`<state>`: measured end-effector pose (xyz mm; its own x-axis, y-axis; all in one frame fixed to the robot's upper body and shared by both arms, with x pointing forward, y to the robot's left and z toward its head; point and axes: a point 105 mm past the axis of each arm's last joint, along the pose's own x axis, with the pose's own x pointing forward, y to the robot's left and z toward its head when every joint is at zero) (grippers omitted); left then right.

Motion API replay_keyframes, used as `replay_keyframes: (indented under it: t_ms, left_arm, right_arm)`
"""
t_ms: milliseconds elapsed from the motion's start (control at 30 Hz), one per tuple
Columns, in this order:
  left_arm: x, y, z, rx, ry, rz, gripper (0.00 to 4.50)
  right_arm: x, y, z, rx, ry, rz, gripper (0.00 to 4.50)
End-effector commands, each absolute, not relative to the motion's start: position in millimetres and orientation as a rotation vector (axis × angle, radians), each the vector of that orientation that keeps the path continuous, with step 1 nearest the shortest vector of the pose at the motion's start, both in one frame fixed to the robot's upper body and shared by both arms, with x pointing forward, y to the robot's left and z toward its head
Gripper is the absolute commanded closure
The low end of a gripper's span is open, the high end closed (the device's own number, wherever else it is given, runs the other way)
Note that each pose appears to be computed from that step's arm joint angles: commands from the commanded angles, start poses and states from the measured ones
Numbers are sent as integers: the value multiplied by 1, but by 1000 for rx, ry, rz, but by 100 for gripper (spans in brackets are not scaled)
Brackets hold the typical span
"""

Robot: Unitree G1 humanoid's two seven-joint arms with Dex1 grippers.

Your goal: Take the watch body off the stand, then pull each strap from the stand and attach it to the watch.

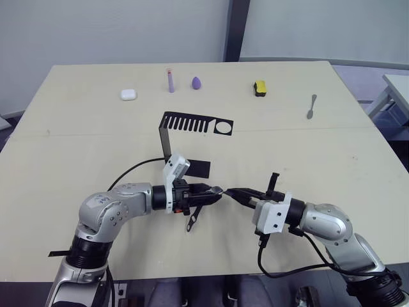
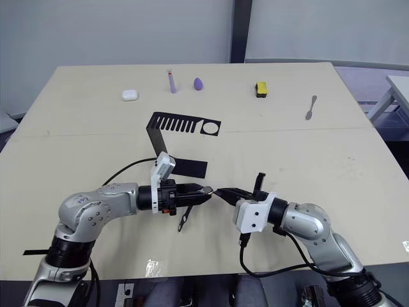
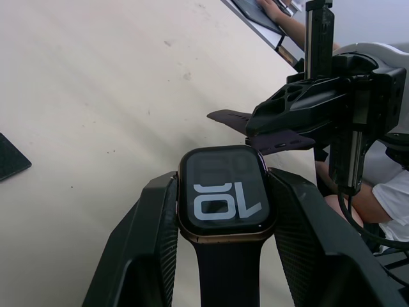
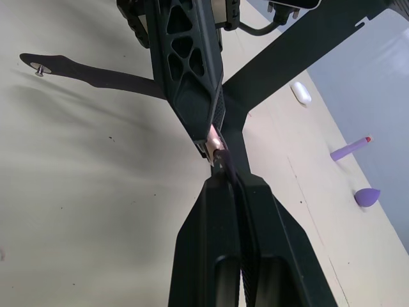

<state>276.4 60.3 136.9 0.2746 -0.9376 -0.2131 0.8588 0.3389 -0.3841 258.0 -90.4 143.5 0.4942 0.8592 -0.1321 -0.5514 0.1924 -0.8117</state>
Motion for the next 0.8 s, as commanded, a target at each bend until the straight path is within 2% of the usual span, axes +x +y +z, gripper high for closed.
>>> replay_keyframes:
  t_ms: [33,800]
  left_arm:
    - [272,53,146,-194,398,-1261,289]
    - [272,55,145,-187,405,-1260,289]
  right_arm:
    - [252,-81,151,-924,-445,1051,450]
    - [253,-81,147,-917,-422,1051,450]
